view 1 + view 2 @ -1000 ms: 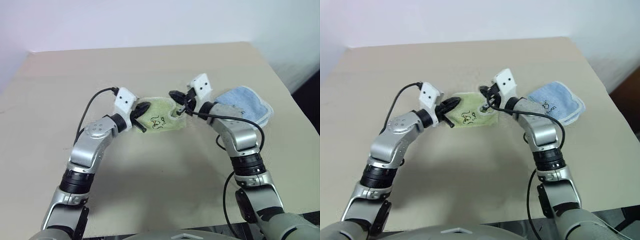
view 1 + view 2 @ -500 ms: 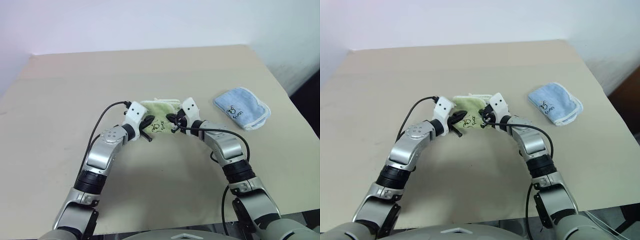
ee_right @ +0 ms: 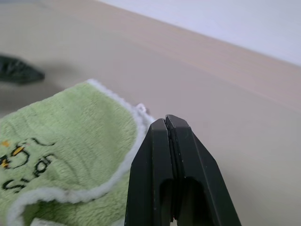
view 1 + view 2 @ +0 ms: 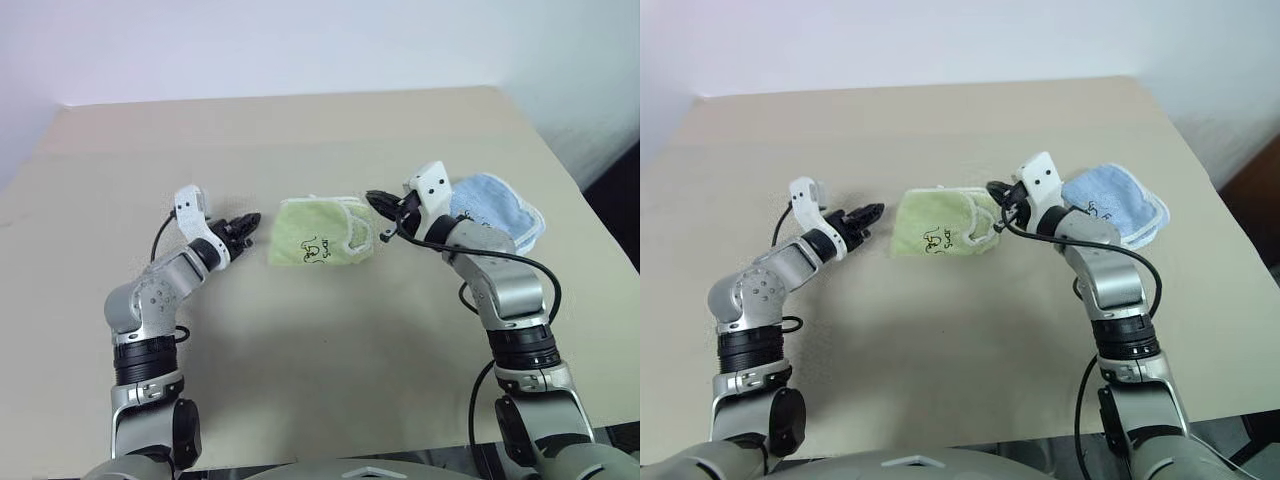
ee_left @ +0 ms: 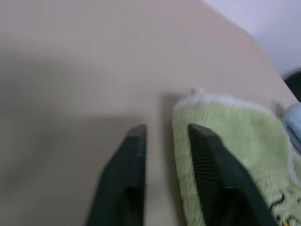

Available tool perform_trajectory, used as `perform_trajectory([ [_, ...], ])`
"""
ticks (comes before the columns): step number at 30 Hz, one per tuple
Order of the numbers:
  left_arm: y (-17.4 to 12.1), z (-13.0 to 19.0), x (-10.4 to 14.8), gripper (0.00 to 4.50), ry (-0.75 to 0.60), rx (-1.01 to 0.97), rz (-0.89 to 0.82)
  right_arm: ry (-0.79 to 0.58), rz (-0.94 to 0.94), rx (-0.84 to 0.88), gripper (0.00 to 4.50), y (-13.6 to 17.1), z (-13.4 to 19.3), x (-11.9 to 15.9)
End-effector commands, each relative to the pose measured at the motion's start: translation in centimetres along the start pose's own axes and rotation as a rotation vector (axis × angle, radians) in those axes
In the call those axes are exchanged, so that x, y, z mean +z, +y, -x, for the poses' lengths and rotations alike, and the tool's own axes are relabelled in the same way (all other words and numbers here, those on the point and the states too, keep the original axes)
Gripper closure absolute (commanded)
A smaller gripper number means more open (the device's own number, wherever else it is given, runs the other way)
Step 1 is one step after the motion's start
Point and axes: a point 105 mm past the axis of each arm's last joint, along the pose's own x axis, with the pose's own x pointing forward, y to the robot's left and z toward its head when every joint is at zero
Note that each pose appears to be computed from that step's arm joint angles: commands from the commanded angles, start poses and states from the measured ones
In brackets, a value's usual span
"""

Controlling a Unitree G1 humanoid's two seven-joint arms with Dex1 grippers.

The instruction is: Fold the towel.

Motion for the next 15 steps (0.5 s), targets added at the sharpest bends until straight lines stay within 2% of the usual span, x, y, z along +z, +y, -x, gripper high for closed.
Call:
perform_trajectory([
  [1,-1.1,-0.1,0.6,1.48,0.003,-0.070,0.077,-0.074,0.042,-0.027,4.50,-0.8,0.5,2.5],
  [5,-2.1,-0.6,-0.5,0.09,0.066,-0.122,0.140,-0.072,0.042,-0.043,4.50,-1.1,0.7,2.3],
  [11,-4.1,-2.1,-3.2,0.04,0.196,-0.165,0.148,-0.084,0.035,-0.061,4.50,-1.3,0.9,2.4],
  [15,-5.4,-3.0,-4.0,0.04,0.224,-0.202,0.168,-0.091,0.032,-0.064,4.50,-1.3,1.0,2.6],
])
